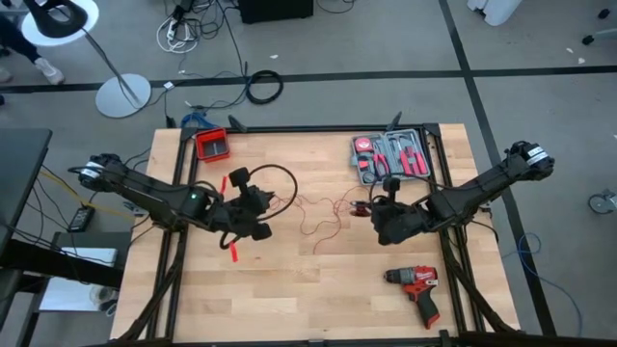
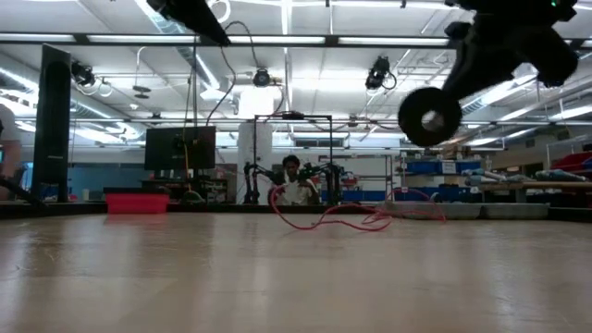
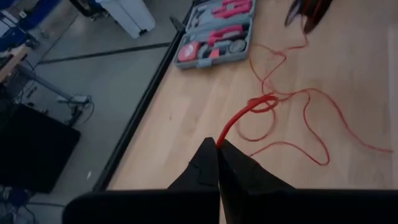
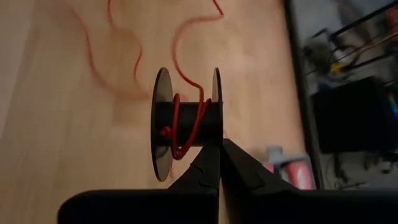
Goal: Coil cords
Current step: Uncoil the red wire from the black spool
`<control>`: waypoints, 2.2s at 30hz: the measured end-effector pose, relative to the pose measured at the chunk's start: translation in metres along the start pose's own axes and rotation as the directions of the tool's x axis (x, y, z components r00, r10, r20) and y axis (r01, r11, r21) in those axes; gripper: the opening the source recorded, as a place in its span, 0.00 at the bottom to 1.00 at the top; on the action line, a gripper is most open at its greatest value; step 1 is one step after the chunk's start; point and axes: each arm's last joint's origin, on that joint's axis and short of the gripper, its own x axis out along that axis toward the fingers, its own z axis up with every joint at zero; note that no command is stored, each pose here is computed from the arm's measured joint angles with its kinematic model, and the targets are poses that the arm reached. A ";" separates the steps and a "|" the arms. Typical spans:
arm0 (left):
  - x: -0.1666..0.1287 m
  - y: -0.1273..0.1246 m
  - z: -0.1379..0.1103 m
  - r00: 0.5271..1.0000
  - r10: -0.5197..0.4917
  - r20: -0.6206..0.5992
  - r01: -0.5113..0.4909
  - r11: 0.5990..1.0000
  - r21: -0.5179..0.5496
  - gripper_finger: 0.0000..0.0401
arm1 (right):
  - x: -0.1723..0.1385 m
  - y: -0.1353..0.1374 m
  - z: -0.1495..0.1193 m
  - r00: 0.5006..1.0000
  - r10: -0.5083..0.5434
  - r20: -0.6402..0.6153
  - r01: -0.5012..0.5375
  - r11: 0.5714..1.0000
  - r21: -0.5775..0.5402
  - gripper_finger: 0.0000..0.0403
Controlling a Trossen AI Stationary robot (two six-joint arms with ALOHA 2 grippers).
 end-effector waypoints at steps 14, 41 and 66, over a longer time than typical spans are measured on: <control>-0.012 -0.010 0.012 0.969 -0.245 0.043 0.246 0.969 -0.029 0.00 | 0.014 -0.032 -0.024 0.923 -0.308 -0.229 0.297 0.951 -0.085 0.00; 0.005 -0.020 0.012 0.963 -0.258 0.077 0.267 0.951 -0.154 0.39 | 0.018 -0.064 0.035 0.782 -0.623 0.019 0.621 0.775 -0.114 0.00; 0.112 -0.038 0.019 0.986 -0.107 0.126 0.143 0.935 -0.325 0.39 | -0.015 -0.056 0.068 0.753 -0.589 0.293 0.562 0.808 0.179 0.00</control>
